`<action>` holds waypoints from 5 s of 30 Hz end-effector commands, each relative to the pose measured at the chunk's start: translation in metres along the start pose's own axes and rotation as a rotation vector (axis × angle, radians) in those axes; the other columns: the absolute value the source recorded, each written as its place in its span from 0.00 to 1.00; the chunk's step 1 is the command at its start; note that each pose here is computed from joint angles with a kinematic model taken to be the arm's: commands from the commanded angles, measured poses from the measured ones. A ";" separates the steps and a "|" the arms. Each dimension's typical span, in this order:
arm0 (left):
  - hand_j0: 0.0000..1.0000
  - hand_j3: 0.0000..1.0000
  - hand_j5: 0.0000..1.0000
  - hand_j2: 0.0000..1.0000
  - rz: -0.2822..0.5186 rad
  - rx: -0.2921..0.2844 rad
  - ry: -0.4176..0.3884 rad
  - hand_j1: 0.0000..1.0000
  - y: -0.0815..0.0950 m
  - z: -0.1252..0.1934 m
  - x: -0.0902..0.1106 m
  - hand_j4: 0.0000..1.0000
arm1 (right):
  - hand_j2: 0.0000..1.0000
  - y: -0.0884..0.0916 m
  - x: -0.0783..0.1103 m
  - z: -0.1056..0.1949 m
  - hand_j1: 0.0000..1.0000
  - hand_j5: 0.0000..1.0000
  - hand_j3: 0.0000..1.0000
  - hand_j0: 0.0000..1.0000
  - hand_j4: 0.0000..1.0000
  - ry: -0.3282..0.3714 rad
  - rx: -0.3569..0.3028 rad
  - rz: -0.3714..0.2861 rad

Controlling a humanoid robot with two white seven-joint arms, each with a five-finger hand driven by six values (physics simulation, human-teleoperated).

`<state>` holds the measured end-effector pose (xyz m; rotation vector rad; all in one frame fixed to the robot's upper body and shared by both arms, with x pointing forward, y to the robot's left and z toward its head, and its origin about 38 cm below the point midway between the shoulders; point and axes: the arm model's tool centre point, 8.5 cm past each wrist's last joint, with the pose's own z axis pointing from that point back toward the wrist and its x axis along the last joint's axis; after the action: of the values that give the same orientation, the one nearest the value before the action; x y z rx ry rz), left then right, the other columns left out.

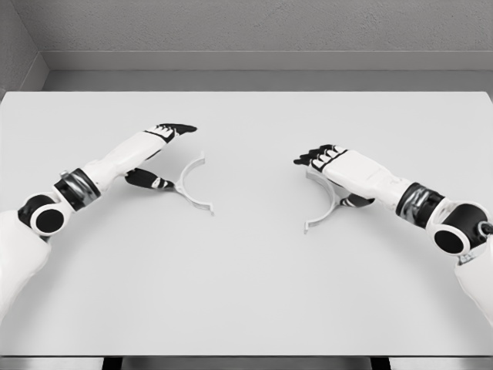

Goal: Assemble PVC drainage pipe clamps

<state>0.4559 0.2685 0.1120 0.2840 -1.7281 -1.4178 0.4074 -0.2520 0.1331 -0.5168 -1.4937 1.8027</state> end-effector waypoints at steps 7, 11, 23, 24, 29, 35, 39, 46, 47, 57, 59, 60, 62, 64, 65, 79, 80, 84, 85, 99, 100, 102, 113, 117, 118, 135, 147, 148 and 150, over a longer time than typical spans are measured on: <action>1.00 1.00 1.00 1.00 0.002 0.012 0.028 1.00 0.011 -0.006 -0.011 1.00 | 1.00 -0.002 0.006 -0.002 1.00 1.00 1.00 1.00 1.00 -0.010 -0.004 0.001; 1.00 1.00 1.00 1.00 0.017 0.018 0.015 1.00 0.008 -0.017 -0.006 1.00 | 1.00 -0.004 0.013 -0.005 1.00 1.00 1.00 1.00 1.00 -0.026 -0.001 0.003; 1.00 1.00 1.00 1.00 0.031 0.019 0.019 1.00 0.005 -0.023 -0.006 1.00 | 1.00 -0.007 0.021 -0.016 1.00 1.00 1.00 1.00 1.00 -0.034 -0.015 -0.009; 1.00 1.00 1.00 1.00 0.031 0.019 0.021 1.00 0.005 -0.023 -0.007 1.00 | 1.00 -0.005 0.023 -0.018 1.00 1.00 1.00 1.00 1.00 -0.036 -0.007 -0.008; 1.00 1.00 1.00 1.00 0.022 0.011 0.018 1.00 0.003 -0.026 -0.005 1.00 | 1.00 -0.007 0.024 -0.020 1.00 1.00 1.00 1.00 1.00 -0.035 -0.008 -0.005; 1.00 1.00 1.00 1.00 0.025 0.012 0.013 1.00 0.002 -0.028 -0.003 1.00 | 1.00 -0.008 0.025 -0.019 1.00 1.00 1.00 1.00 1.00 -0.037 -0.010 -0.003; 1.00 1.00 1.00 1.00 0.023 0.008 -0.003 1.00 -0.003 -0.033 0.003 1.00 | 1.00 -0.008 0.026 -0.020 1.00 1.00 1.00 1.00 1.00 -0.039 -0.011 -0.004; 1.00 1.00 1.00 1.00 0.022 0.002 -0.021 1.00 -0.009 -0.040 0.011 1.00 | 1.00 -0.005 0.034 -0.021 1.00 1.00 1.00 1.00 1.00 -0.051 -0.010 -0.008; 1.00 1.00 1.00 1.00 0.021 0.001 -0.021 1.00 -0.010 -0.040 0.011 1.00 | 1.00 -0.006 0.035 -0.020 1.00 1.00 1.00 1.00 1.00 -0.054 -0.012 -0.006; 1.00 1.00 1.00 1.00 0.010 0.031 -0.027 1.00 0.004 -0.038 0.011 1.00 | 1.00 -0.003 0.041 -0.018 1.00 1.00 1.00 1.00 1.00 -0.065 -0.009 -0.005; 1.00 1.00 1.00 1.00 -0.003 0.028 -0.012 1.00 0.010 -0.030 0.005 1.00 | 1.00 -0.003 0.040 -0.019 1.00 1.00 1.00 1.00 1.00 -0.063 -0.009 -0.005; 1.00 1.00 1.00 1.00 -0.021 0.026 -0.011 1.00 0.015 -0.025 0.004 1.00 | 1.00 -0.004 0.039 -0.019 1.00 1.00 1.00 1.00 1.00 -0.055 -0.010 -0.007; 1.00 1.00 1.00 1.00 -0.040 0.019 -0.020 1.00 0.015 -0.015 0.006 1.00 | 1.00 -0.004 0.038 -0.020 1.00 1.00 1.00 1.00 1.00 -0.052 0.000 -0.008; 1.00 1.00 1.00 1.00 -0.046 0.013 -0.020 1.00 0.014 -0.011 0.006 1.00 | 1.00 -0.004 0.037 -0.020 1.00 1.00 1.00 1.00 1.00 -0.050 0.002 -0.008; 1.00 1.00 1.00 1.00 -0.056 0.013 -0.027 1.00 0.016 -0.007 0.008 1.00 | 1.00 -0.005 0.037 -0.021 1.00 1.00 1.00 1.00 1.00 -0.050 0.001 -0.008; 1.00 1.00 1.00 1.00 -0.048 -0.013 -0.040 1.00 -0.001 -0.009 0.015 1.00 | 1.00 -0.004 0.049 -0.034 1.00 1.00 1.00 1.00 1.00 -0.069 0.013 -0.011; 1.00 1.00 1.00 1.00 -0.047 -0.017 -0.042 1.00 -0.002 -0.009 0.015 1.00 | 1.00 -0.005 0.049 -0.035 1.00 1.00 1.00 1.00 1.00 -0.069 0.012 -0.010; 1.00 1.00 1.00 1.00 -0.048 -0.017 -0.046 1.00 -0.003 -0.010 0.017 1.00 | 1.00 -0.007 0.053 -0.040 1.00 1.00 1.00 1.00 1.00 -0.068 0.016 -0.007; 1.00 1.00 1.00 1.00 -0.047 -0.015 -0.051 1.00 -0.003 -0.011 0.018 1.00 | 1.00 -0.009 0.053 -0.040 1.00 1.00 1.00 1.00 1.00 -0.068 0.013 -0.005; 1.00 1.00 1.00 1.00 -0.039 -0.020 -0.083 1.00 -0.016 -0.021 0.032 1.00 | 1.00 -0.016 0.033 -0.056 1.00 1.00 1.00 1.00 1.00 -0.015 0.018 -0.008; 1.00 1.00 1.00 1.00 -0.037 -0.022 -0.082 1.00 -0.017 -0.021 0.032 1.00 | 1.00 -0.018 0.035 -0.059 1.00 1.00 1.00 1.00 1.00 -0.019 0.013 -0.006; 1.00 1.00 1.00 1.00 -0.038 -0.022 -0.083 1.00 -0.017 -0.021 0.032 1.00 | 1.00 -0.019 0.036 -0.059 1.00 1.00 1.00 1.00 1.00 -0.023 0.012 -0.007; 1.00 1.00 1.00 1.00 -0.043 -0.023 -0.115 1.00 -0.024 -0.023 0.045 1.00 | 1.00 -0.018 0.050 -0.072 1.00 1.00 1.00 1.00 1.00 -0.040 0.008 -0.016; 1.00 1.00 1.00 1.00 -0.042 -0.026 -0.130 1.00 -0.030 -0.026 0.052 1.00 | 1.00 -0.025 0.048 -0.072 1.00 1.00 1.00 1.00 1.00 -0.036 -0.006 -0.008; 1.00 1.00 1.00 1.00 -0.035 -0.025 -0.134 1.00 -0.033 -0.028 0.054 1.00 | 1.00 -0.027 0.044 -0.070 1.00 1.00 1.00 1.00 1.00 -0.027 -0.009 -0.007; 1.00 1.00 1.00 1.00 -0.083 -0.006 -0.079 1.00 0.002 -0.027 0.030 1.00 | 1.00 -0.058 -0.026 0.028 1.00 1.00 1.00 1.00 1.00 0.078 -0.143 0.021; 1.00 1.00 1.00 1.00 -0.055 -0.016 -0.064 1.00 0.000 -0.053 0.026 1.00 | 1.00 -0.036 -0.013 -0.051 1.00 1.00 1.00 1.00 1.00 0.013 -0.032 -0.048; 1.00 1.00 1.00 1.00 -0.055 -0.020 -0.065 1.00 -0.002 -0.053 0.026 1.00 | 1.00 -0.036 -0.011 -0.052 1.00 1.00 1.00 1.00 1.00 0.009 -0.030 -0.046; 1.00 1.00 1.00 1.00 -0.048 -0.021 -0.072 1.00 -0.005 -0.057 0.029 1.00 | 1.00 -0.030 -0.001 -0.061 1.00 1.00 1.00 1.00 1.00 -0.017 -0.014 -0.051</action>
<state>0.4780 0.2129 0.1224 0.2810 -1.7714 -1.5036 0.4606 -0.2188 0.1521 -0.4941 -1.5187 1.7537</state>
